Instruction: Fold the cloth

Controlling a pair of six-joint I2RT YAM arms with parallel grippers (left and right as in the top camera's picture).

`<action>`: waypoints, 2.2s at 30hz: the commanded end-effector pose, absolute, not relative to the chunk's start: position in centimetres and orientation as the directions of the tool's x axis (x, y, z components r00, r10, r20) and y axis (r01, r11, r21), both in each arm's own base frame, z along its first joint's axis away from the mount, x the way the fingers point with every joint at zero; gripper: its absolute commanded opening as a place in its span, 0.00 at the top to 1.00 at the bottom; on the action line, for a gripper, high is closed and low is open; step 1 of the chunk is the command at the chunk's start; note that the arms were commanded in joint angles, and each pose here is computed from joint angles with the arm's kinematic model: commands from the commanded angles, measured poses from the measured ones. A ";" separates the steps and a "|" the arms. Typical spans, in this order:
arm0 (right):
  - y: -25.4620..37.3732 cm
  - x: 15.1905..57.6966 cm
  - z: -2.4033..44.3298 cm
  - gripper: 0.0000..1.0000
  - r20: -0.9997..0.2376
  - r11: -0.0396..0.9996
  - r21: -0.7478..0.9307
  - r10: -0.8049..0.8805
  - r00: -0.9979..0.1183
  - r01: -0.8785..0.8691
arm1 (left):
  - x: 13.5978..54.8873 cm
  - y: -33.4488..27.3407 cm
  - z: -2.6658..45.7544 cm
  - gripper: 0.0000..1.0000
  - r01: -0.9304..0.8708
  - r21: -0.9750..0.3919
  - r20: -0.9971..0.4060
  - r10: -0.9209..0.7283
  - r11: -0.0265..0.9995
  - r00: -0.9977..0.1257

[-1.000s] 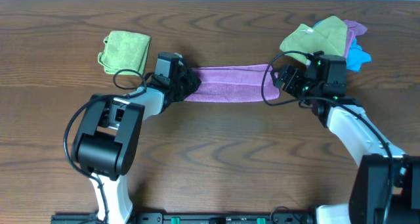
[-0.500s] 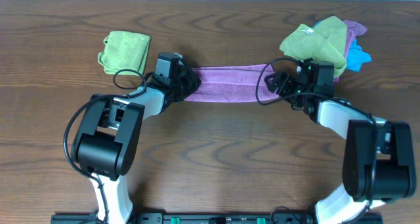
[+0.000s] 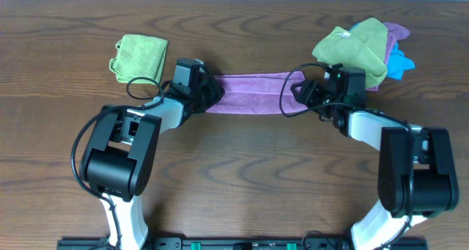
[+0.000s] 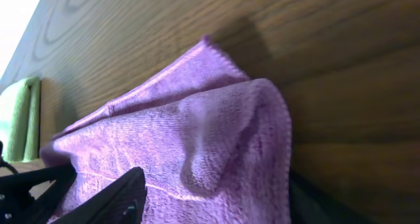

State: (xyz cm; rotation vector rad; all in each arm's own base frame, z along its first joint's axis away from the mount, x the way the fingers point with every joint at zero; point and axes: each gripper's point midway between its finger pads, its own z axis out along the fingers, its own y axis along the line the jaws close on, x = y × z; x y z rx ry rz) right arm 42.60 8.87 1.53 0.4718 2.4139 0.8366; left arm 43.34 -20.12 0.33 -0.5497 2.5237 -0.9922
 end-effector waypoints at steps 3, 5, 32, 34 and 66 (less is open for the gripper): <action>9.4 41.6 -1.1 0.45 -0.321 0.748 0.636 0.481 -0.816 0.191 | 43.3 -19.8 -0.9 0.94 -0.241 -0.683 -0.190 -0.486 0.690 -0.853; 9.4 42.1 -0.7 0.47 -0.343 0.748 0.641 0.482 -0.806 0.174 | 43.3 -19.8 -0.9 0.94 -0.241 -0.683 -0.190 -0.485 0.690 -0.853; 12.2 45.5 4.9 0.99 -0.545 0.694 0.702 0.379 -0.748 -0.160 | 43.7 -18.5 -0.6 0.94 -0.260 -0.705 -0.159 -0.504 0.660 -0.849; 12.4 45.4 5.6 0.99 -0.550 0.684 0.708 0.374 -0.747 -0.179 | 43.9 -18.2 -0.6 0.94 -0.264 -0.705 -0.159 -0.510 0.658 -0.845; 26.9 44.3 13.9 0.99 -0.697 0.611 0.637 0.198 -0.689 -0.469 | 43.8 -18.5 -0.2 0.94 -0.230 -0.724 -0.159 -0.482 0.650 -0.862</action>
